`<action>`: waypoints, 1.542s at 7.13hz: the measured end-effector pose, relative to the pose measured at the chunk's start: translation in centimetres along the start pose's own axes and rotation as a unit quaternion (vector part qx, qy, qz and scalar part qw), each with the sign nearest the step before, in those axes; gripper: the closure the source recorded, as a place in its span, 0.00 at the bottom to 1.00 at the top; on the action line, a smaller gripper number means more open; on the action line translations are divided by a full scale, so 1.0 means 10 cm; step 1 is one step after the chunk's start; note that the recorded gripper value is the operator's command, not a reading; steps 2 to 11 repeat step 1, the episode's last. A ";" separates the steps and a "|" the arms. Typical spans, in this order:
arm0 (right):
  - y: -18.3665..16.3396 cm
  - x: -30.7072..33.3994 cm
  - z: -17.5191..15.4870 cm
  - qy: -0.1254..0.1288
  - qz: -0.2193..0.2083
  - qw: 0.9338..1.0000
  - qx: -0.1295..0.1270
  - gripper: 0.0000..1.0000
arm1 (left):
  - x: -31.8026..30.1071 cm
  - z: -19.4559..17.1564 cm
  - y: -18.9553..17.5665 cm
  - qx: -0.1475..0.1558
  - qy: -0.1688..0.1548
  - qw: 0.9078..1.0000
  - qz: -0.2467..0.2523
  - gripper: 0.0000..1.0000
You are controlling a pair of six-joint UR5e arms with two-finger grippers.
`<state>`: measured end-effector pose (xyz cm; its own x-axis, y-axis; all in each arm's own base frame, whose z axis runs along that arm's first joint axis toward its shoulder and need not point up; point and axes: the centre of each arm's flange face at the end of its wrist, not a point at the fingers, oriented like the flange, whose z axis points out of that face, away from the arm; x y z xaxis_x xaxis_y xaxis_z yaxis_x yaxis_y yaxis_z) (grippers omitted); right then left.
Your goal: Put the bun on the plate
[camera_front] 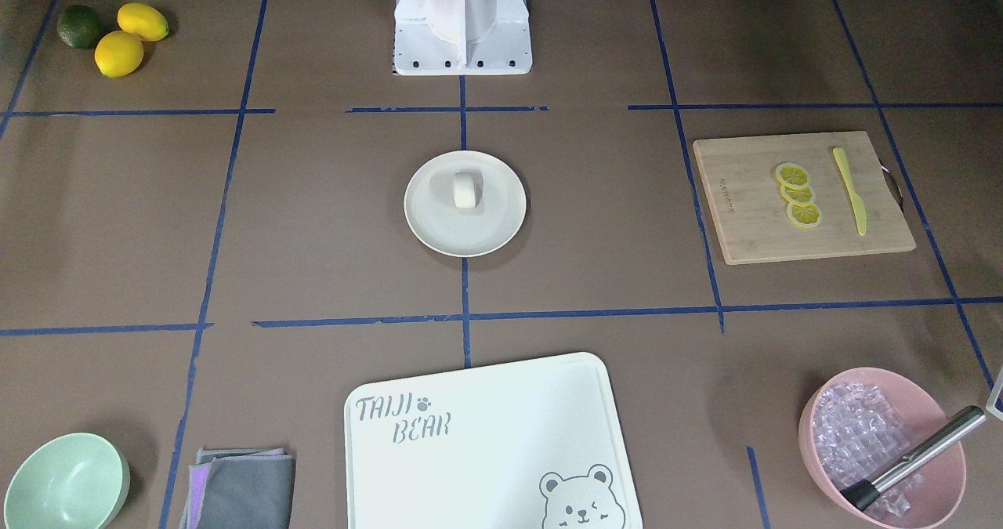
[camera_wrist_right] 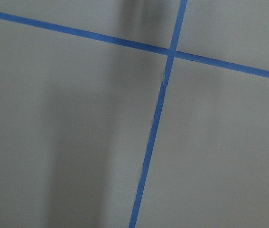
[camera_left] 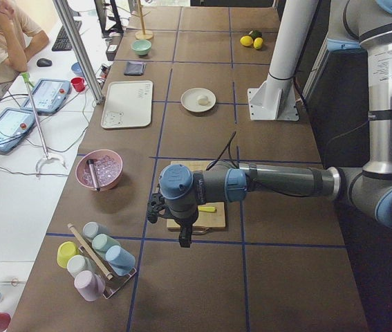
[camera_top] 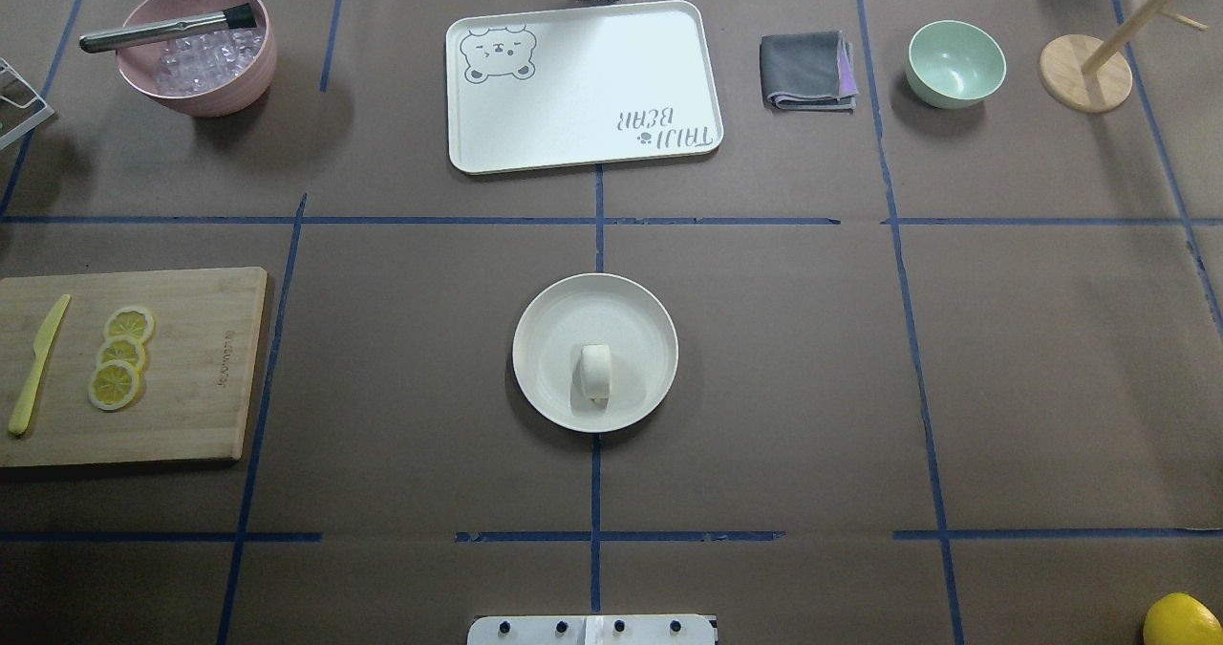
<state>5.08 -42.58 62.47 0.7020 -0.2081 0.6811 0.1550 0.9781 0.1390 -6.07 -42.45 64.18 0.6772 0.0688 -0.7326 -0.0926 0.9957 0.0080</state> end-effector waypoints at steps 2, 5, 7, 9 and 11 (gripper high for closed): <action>0.00 0.00 0.00 0.000 0.000 1.000 0.000 0.01 | 0.00 0.00 0.00 0.000 0.000 1.000 0.000 0.00; 0.00 0.00 0.00 0.000 0.000 1.000 0.000 0.01 | 0.00 0.00 0.00 0.000 0.000 1.000 0.000 0.00; 0.00 0.00 0.00 0.000 0.000 1.000 0.000 0.01 | 0.00 0.00 0.00 0.000 0.000 1.000 0.000 0.00; 0.00 0.00 0.00 0.000 0.000 1.000 0.000 0.01 | 0.00 0.00 0.00 0.000 0.000 1.000 0.000 0.00; 0.00 0.00 0.00 0.000 0.000 1.000 0.000 0.01 | 0.00 0.00 0.00 0.000 0.000 1.000 0.000 0.00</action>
